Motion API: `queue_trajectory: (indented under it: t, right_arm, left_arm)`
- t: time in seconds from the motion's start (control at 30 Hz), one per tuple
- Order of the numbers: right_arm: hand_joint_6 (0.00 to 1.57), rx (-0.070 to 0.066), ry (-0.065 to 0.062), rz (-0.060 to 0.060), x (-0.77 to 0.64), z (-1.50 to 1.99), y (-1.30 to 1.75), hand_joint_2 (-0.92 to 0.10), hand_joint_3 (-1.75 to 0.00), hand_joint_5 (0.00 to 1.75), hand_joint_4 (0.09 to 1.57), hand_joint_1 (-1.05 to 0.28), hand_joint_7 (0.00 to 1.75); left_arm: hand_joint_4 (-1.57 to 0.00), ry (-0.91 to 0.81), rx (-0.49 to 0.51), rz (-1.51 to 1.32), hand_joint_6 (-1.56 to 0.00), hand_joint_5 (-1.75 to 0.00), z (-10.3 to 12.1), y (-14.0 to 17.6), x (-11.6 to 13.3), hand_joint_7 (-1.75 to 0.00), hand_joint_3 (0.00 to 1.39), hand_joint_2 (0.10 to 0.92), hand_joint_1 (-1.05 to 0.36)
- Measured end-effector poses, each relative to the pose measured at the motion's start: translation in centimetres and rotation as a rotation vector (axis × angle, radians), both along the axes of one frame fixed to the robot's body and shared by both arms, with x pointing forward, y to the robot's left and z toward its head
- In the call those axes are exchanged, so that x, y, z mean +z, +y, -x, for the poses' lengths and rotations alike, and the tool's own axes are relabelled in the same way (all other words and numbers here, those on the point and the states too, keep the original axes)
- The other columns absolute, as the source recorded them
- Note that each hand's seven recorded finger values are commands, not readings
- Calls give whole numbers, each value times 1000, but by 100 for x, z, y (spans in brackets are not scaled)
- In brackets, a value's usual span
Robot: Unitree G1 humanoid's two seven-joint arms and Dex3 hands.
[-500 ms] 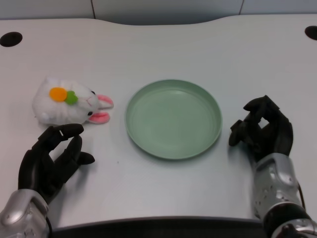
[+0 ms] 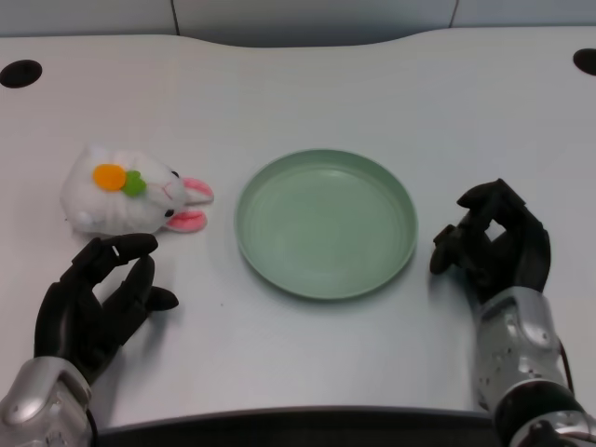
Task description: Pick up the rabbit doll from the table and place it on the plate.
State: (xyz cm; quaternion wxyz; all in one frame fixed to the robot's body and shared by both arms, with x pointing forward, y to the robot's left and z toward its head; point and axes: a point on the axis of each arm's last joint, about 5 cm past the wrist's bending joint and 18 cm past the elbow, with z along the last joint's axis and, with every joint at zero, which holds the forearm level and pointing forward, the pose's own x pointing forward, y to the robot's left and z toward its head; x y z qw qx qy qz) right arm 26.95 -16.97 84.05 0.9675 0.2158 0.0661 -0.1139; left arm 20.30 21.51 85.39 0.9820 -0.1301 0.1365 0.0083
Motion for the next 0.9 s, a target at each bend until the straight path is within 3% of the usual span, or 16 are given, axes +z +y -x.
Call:
queue_trajectory:
  t: [0.2, 0.43, 0.57, 0.7, 0.83, 0.9]
  right_arm:
    - [1128, 11, -1, 1, 1, -2, 27, -607, -1295, 1473, 1571, -1048, 1746]
    - [1121, 21, -8, 9, 2, -2, 25, -617, -1272, 1470, 1569, -1048, 1746]
    - [1125, 21, -10, 14, 10, -7, 33, -625, -1285, 1490, 1570, -1048, 1746]
    - [1134, 33, -13, 32, 19, -11, 48, -633, -1296, 1505, 1561, -1048, 1746]
    - [1153, 27, -13, 34, 36, -23, 56, -605, -1346, 1532, 1564, -1048, 1746]
    - [1148, 26, -12, 33, 39, -25, 57, -597, -1341, 1526, 1557, -1048, 1746]
  left_arm:
    - [-404, -34, -14, 23, -307, -1744, 15, 11, 63, -1192, 459, 921, -416]
    - [-396, -294, -120, -57, -300, -1731, -31, 111, 350, -1180, 386, 921, -481]
    - [-455, -433, -164, -181, -342, -1637, -103, 185, 639, -1070, 333, 921, -444]
    - [-438, -515, -211, -380, -344, -1521, -197, 225, 908, -1014, 272, 921, -437]
    - [-426, -556, -259, -574, -318, -1376, -273, 264, 1077, -940, 199, 921, -494]
    - [-304, -552, -292, -671, -294, -1163, -307, 273, 1146, -743, 76, 916, -525]
